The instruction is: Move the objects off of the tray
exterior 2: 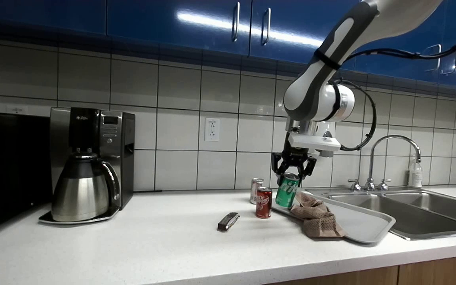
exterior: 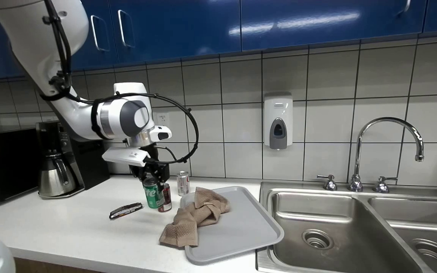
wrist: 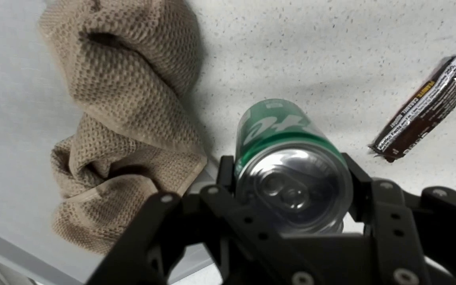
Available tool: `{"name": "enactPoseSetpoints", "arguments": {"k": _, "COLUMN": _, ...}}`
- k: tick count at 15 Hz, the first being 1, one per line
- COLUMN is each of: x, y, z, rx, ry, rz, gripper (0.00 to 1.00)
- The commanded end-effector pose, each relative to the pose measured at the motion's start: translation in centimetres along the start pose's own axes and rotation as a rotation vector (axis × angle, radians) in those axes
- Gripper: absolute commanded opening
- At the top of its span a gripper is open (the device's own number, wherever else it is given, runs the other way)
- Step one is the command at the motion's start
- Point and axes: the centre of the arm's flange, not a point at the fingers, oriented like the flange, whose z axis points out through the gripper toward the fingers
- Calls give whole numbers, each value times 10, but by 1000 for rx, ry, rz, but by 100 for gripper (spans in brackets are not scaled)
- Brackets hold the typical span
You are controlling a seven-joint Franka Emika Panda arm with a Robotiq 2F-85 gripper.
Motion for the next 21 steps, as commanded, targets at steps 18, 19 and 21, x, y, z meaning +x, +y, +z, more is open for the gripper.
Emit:
{"name": "enactPoseSetpoints", "arguments": {"k": 18, "x": -33, "y": -22, "z": 45, "rx": -53, "ry": -109, "rz": -193, "gripper": 39}}
{"name": "enactPoseSetpoints", "arguments": {"k": 19, "x": -34, "y": -21, "z": 46, "rx": -54, "ry": -112, "rz": -195, "gripper": 39}}
{"name": "enactPoseSetpoints", "arguments": {"k": 21, "x": -37, "y": -21, "z": 47, "rx": -57, "ry": -117, "rz": -198, "gripper": 39}}
